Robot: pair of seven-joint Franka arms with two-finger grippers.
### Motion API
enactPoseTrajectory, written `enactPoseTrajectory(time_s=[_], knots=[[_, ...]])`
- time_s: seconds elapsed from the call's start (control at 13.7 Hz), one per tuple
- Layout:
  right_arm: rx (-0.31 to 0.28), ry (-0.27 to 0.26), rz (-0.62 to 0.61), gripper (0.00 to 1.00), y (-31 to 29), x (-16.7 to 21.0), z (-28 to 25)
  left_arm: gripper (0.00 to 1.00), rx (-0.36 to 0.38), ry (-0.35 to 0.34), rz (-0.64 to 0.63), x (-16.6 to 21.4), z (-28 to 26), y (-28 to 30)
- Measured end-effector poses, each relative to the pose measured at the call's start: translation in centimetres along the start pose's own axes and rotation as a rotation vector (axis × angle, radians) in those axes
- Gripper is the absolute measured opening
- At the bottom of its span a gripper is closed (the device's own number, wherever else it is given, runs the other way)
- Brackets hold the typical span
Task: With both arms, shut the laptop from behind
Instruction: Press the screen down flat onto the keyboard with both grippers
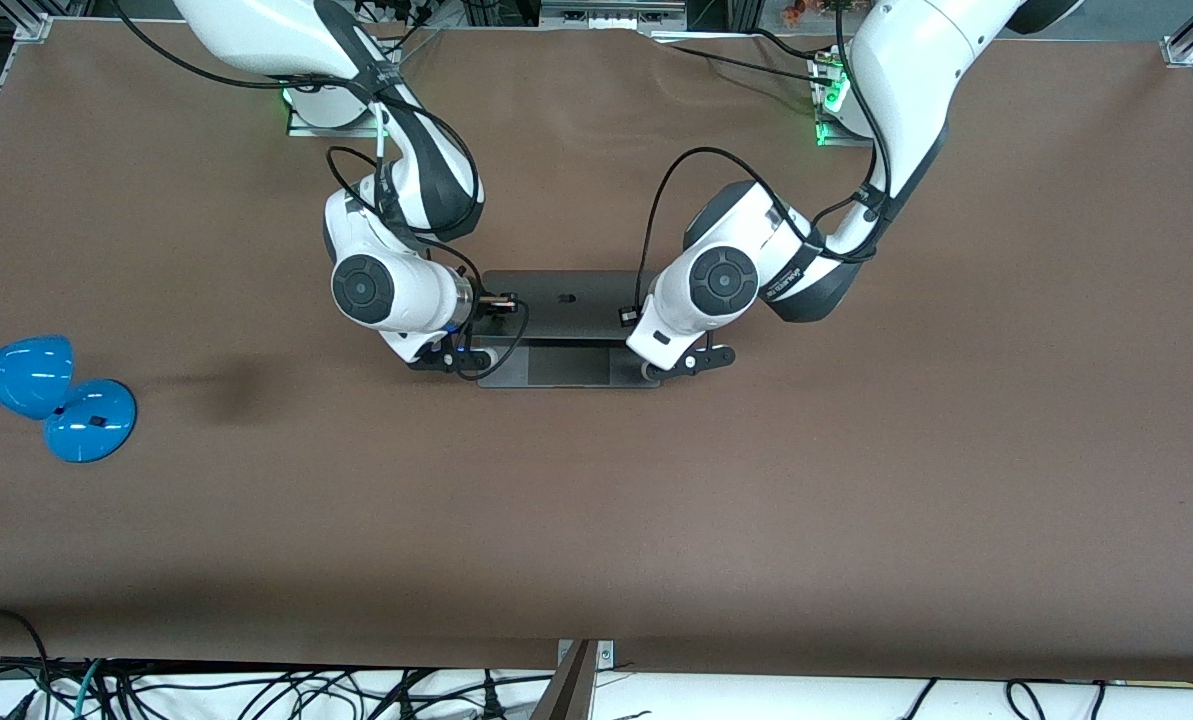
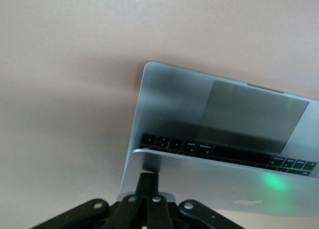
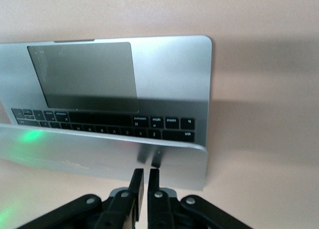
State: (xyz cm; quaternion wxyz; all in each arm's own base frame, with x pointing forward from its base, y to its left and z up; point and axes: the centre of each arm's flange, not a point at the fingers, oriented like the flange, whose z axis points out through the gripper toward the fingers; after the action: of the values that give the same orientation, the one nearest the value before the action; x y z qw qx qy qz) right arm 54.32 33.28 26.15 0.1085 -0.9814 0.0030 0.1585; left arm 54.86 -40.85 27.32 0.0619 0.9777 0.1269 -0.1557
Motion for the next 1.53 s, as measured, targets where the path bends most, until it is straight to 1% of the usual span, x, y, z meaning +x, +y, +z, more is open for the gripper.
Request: enactPoseTrajectory(time_s=[0.15,0.29,0.51,1.02,1.24,1.53], knots=[[-0.001,0.001,-0.020,0.11,0.2,0.5,0.6,0.01,0.014,0.014,0.009,0.5,0.5,-0.1],[0.000,0.004,-0.021,0.11,0.5,1.0,1.0,0.01,0.018,0.012,0.009,0.7,1.0,0.0],[0.002,0.020,-0.037,0.11,0.8,1.6,1.5,0.01,0.011,0.014,0.003,1.2,1.7,-0.1],[0.006,0.049,-0.043,0.11,1.4,2.8,3.5,0.01,0.035,0.028,-0.023,3.0,4.5,0.5],[0.008,0.064,-0.041,0.11,1.7,3.4,4.5,0.01,0.031,0.033,-0.030,3.5,5.3,0.8],[0.007,0.065,-0.055,0.11,2.0,4.1,5.7,0.01,0.025,0.039,-0.041,4.3,5.9,0.5]])
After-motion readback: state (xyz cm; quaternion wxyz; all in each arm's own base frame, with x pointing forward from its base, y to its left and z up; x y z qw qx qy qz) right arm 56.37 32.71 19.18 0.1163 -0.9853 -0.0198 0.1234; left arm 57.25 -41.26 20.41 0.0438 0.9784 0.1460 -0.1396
